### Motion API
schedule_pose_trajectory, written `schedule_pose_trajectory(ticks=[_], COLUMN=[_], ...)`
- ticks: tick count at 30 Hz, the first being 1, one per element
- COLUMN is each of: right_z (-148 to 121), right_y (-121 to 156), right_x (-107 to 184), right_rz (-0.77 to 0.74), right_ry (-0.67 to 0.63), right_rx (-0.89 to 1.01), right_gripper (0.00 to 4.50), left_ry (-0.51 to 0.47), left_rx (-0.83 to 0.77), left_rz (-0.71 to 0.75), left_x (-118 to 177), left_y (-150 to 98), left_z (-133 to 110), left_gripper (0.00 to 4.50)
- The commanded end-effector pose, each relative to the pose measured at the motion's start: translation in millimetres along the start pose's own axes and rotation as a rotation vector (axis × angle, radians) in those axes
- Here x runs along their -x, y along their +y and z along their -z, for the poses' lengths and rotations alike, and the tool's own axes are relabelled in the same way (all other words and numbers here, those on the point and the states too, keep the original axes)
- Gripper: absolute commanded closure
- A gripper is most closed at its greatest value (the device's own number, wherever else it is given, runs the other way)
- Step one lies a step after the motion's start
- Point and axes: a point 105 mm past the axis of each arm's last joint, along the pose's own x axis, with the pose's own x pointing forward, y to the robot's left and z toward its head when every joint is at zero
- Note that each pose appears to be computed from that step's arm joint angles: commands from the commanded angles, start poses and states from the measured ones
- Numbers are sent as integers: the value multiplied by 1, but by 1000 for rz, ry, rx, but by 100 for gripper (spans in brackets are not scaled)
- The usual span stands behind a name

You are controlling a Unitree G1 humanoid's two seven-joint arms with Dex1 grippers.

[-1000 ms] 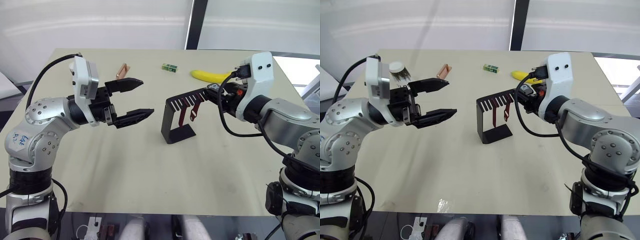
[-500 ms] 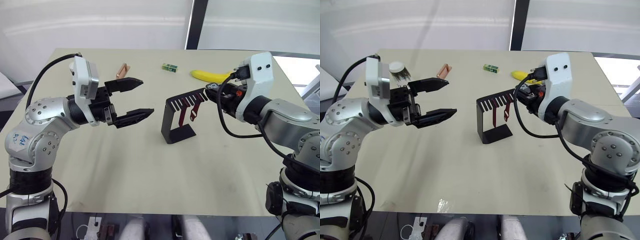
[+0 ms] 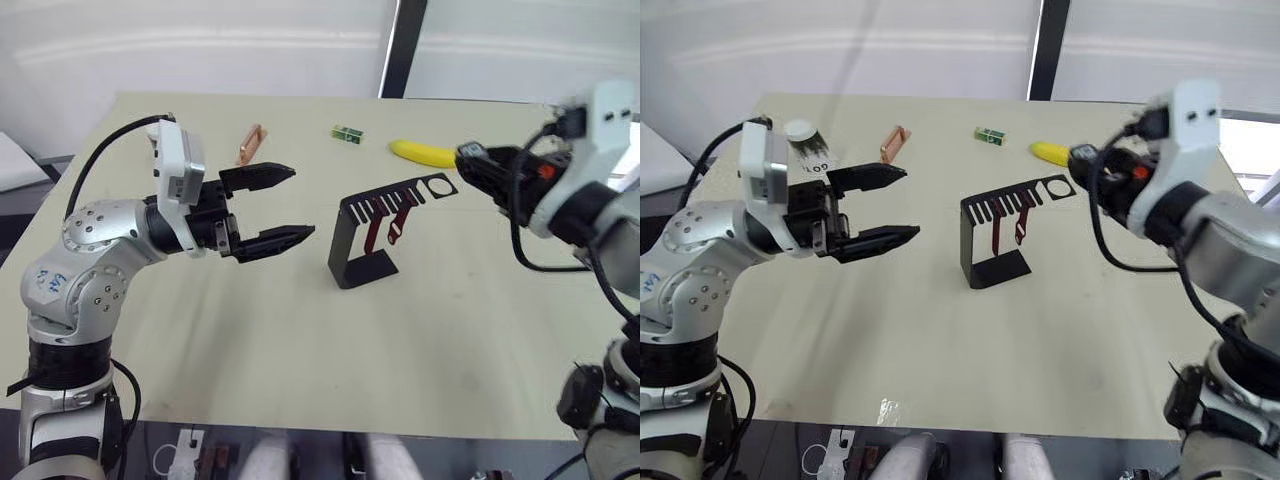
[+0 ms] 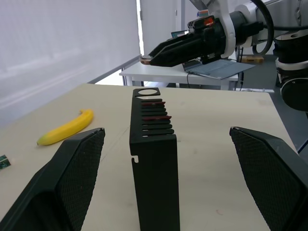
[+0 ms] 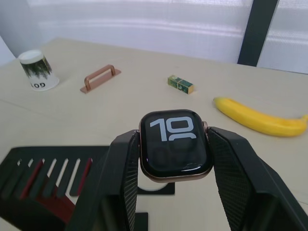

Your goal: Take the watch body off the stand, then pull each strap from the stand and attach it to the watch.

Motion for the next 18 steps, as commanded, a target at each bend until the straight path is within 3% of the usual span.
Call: schedule_pose_trajectory(ticks=[1,9,18], right_z=[17,120,165], right_y=[-9,-37,-54], right_x=[19,34,23], right_rz=[37,210,216], right_ry=[-14,154,166], right_rx=[-4,-22,-37], right_gripper=[280,280,280], left_ry=[6,69,71], left_rx=[-3,17,15], left_rz=[116,232,253], left_x=[-6,-14,-20], left_y=[-20,-42,-49], left_z=[2,29,37], left_gripper=[0,0,0])
